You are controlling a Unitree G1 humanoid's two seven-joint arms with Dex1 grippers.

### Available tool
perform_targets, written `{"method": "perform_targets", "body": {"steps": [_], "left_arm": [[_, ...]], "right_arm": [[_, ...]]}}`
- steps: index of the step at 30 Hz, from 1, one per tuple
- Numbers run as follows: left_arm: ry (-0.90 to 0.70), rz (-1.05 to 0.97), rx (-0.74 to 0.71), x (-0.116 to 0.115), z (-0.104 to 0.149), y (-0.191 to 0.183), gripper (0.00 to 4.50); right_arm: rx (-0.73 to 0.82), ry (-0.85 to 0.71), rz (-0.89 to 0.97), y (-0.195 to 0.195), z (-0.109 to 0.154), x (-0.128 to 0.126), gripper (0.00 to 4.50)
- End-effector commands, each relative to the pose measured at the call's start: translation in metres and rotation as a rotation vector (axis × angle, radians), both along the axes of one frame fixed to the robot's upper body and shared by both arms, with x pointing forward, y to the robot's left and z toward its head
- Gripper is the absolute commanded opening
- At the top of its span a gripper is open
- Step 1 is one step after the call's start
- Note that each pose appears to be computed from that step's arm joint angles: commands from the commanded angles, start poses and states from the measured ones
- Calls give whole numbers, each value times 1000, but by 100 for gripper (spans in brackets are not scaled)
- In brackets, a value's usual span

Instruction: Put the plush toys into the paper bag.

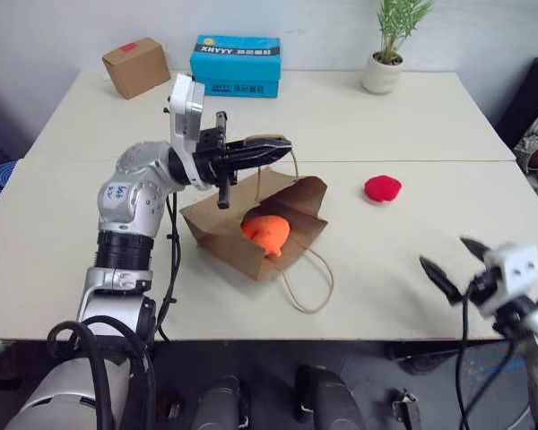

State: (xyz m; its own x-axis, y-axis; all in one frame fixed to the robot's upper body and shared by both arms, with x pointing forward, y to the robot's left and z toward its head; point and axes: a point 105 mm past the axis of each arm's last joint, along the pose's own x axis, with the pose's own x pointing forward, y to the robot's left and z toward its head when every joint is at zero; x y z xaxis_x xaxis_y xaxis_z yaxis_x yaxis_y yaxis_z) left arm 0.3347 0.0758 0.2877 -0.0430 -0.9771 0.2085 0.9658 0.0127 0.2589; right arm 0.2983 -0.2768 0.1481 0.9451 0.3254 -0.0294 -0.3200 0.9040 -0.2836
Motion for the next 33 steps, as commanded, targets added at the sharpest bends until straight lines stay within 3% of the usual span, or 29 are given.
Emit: {"method": "perform_targets", "body": {"steps": [1, 4, 8, 11, 14, 17, 20, 23, 28, 33], "left_arm": [[-53, -13, 3, -1, 11, -2, 0], [-56, -21, 1, -1, 12, -6, 0], [-55, -18, 0, -1, 9, -6, 0], [-55, -7, -8, 0, 9, -5, 0], [-53, -4, -8, -1, 7, -4, 0], [-48, -2, -4, -1, 5, -2, 0], [-47, -3, -1, -1, 5, -2, 0], [-47, -7, 0, -3, 6, -3, 0], [-37, -28, 6, -6, 4, -7, 0], [-8, -90, 10, -12, 7, -13, 0]], "right_arm": [[-26, 23, 2, 4, 13, 38, 445], [-71, 78, 61, 22, 21, 78, 445], [-178, 156, -20, 18, 14, 121, 445], [-187, 187, -52, 18, 4, 135, 386], [-193, 219, -73, 15, -4, 139, 276], [-176, 202, -53, 15, -1, 139, 196], [-106, 113, 61, 27, 19, 133, 109], [-34, 93, 332, 61, 36, 102, 35], [99, 223, 573, 123, 45, 33, 20], [232, 246, 612, 188, 42, 8, 20]]}}
